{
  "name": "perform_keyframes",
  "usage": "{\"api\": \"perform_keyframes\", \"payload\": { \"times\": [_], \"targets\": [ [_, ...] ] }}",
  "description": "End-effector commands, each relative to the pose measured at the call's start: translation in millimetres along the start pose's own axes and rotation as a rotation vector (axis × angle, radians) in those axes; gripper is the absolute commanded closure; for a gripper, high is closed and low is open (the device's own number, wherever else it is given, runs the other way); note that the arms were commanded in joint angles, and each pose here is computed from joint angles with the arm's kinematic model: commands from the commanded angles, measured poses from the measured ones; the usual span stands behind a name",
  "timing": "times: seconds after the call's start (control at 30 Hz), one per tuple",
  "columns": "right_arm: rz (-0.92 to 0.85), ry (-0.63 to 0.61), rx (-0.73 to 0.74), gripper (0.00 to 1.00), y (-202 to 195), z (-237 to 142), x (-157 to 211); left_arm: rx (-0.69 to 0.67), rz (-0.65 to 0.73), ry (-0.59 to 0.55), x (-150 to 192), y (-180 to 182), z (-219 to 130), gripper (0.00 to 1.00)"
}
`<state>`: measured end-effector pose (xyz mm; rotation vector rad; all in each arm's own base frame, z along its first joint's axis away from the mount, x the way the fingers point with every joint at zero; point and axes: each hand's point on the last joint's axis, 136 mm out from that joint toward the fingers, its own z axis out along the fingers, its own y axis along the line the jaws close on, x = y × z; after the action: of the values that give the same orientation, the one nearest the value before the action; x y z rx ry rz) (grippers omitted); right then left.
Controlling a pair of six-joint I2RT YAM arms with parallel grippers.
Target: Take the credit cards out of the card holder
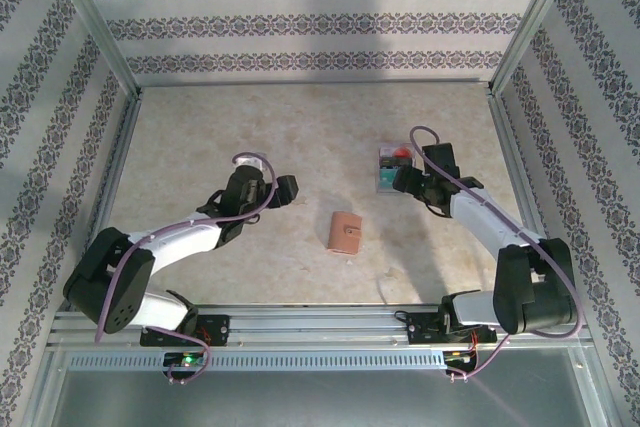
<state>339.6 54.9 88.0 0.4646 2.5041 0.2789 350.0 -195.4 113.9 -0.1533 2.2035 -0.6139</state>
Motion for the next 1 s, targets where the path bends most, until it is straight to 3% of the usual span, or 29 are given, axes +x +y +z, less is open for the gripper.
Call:
{"api": "perform_keyframes", "payload": {
  "times": [0.0, 0.23, 0.6, 0.97],
  "targets": [
    [-0.020, 0.009, -0.045, 0.19, 10, 1, -3, 0.041, -0.017, 0.117, 16, -28, 6, 0.21],
    [-0.034, 0.004, -0.024, 0.17, 2, 4, -2, 0.080, 0.036, 0.486, 79, -82, 18, 0.29],
    [-0.036, 0.000, -0.053, 0.16, 2, 8, -13, 0.053, 0.161, 0.747, 139, -107, 24, 0.32],
    [-0.040, -0.016, -0.081, 0.15, 5, 7, -13, -0.062, 0.171, 0.900, 169, -87, 22, 0.32]
  ]
}}
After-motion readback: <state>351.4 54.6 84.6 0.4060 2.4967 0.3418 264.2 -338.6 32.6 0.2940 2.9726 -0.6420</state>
